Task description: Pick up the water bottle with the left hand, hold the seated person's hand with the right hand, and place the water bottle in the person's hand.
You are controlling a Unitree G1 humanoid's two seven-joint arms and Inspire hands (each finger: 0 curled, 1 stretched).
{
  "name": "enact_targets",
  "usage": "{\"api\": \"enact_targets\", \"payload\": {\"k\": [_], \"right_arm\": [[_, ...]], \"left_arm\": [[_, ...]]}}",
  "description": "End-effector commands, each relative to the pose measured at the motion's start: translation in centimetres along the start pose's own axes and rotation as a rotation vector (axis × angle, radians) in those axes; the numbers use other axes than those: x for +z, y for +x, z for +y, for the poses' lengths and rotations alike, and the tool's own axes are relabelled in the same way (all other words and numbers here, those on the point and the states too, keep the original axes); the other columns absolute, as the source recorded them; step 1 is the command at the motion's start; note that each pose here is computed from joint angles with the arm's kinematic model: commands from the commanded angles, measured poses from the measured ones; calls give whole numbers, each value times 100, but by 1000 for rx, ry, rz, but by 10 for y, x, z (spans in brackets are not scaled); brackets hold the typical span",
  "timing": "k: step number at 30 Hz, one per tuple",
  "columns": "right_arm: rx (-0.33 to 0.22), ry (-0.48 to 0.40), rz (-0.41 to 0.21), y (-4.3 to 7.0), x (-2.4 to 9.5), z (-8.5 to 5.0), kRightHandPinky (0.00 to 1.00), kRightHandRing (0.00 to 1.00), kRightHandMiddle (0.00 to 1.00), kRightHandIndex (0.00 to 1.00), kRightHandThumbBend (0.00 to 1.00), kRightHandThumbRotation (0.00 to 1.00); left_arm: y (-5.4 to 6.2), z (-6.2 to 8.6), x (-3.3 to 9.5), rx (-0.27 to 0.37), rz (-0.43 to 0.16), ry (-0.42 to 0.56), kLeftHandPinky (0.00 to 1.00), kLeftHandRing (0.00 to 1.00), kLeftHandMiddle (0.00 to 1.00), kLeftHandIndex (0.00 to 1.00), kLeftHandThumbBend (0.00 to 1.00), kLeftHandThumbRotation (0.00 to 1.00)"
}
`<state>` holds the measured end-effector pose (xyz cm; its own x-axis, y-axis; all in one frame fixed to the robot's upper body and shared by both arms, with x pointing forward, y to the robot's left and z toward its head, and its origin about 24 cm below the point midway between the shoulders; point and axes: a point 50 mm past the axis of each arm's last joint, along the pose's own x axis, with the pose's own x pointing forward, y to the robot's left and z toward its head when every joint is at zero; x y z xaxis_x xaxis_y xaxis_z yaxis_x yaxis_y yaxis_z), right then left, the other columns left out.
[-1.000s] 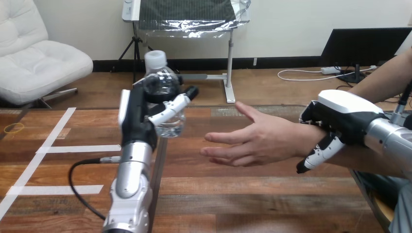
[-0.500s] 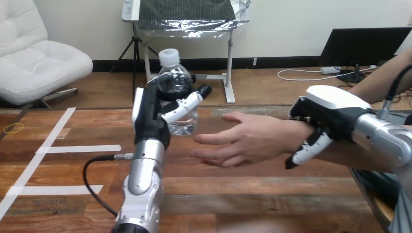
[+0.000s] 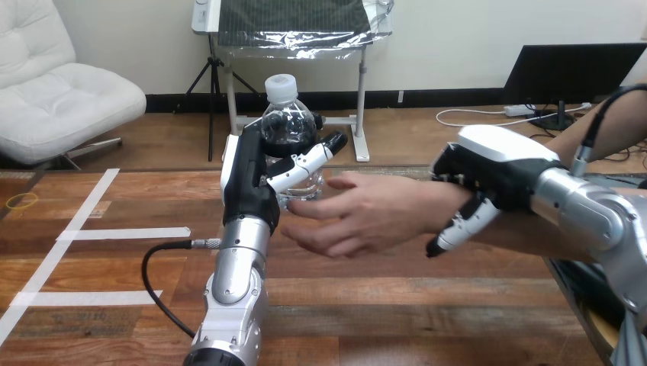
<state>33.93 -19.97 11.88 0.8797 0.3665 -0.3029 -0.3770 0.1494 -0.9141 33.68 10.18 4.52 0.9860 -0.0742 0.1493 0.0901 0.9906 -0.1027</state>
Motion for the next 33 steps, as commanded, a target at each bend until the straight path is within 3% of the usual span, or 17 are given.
{"api": "enact_targets", "payload": {"k": [1,16,33], "right_arm": [[-71,1,-82,9,22,-19,23,29,35,35,90,17],[-78,-8,-102,14,32,-20,21,26,32,33,91,17],[-86,-25,-117,14,35,-22,20,25,32,32,92,20]], "left_arm": [[21,-17,34,-61,-140,-14,31,35,40,46,63,0],[21,-25,31,-75,-125,-54,32,35,40,46,61,0],[15,-31,25,-85,-108,-64,32,36,40,46,62,0]]}}
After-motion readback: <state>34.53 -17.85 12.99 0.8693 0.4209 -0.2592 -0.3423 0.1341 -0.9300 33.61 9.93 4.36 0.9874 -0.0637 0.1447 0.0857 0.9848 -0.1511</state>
